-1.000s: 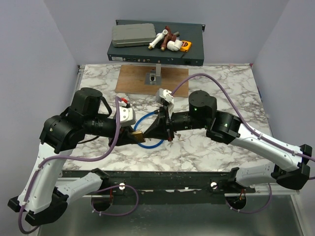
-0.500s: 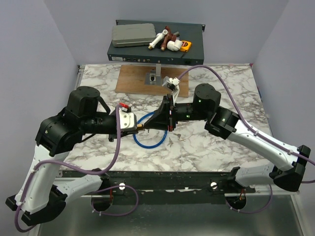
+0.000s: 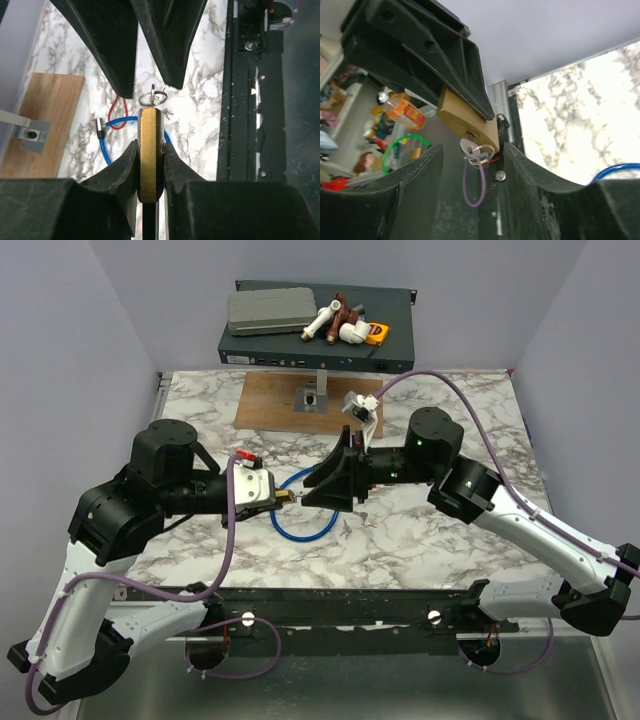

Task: Unlock with the key
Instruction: Unlock the lock.

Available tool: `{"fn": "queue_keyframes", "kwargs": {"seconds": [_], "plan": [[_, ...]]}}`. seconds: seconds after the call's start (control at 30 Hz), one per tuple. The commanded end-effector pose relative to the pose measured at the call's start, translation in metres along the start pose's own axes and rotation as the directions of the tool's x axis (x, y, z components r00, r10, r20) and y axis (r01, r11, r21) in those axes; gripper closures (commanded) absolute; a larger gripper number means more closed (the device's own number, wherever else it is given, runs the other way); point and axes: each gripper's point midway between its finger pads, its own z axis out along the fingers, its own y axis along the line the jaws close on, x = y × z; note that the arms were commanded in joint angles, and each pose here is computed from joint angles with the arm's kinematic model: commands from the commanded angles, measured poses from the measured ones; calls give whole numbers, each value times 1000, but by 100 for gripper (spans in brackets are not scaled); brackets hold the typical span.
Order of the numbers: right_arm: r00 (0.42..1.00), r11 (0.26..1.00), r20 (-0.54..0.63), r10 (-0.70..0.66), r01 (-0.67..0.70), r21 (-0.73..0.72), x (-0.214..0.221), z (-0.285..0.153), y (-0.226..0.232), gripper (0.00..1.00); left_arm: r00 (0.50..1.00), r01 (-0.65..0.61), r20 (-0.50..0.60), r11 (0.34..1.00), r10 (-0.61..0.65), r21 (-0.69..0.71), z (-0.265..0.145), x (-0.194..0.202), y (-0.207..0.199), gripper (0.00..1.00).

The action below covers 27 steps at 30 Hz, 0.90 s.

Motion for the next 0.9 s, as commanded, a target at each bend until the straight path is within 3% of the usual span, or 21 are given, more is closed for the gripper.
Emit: {"fn": "queue_keyframes", "kwargs": {"seconds": [0.0,0.23,0.67,0.87], "plan": [[983,984,44,-177,176,18,-19,-15,8,43,993,70,93,995,-76,73,4,-22,-10,100],[956,952,78,-283,290,-97,-14,-11,20,38,975,161,122,971,-184,176,6,-39,-19,100],[959,948,96,-266,278,-156,-16,-2,24,40,968,186,129,963,-213,194,10,-44,-15,100],[962,948,81,-260,270,-169,-13,7,21,46,970,180,132,969,-203,169,10,-45,-9,100]]}}
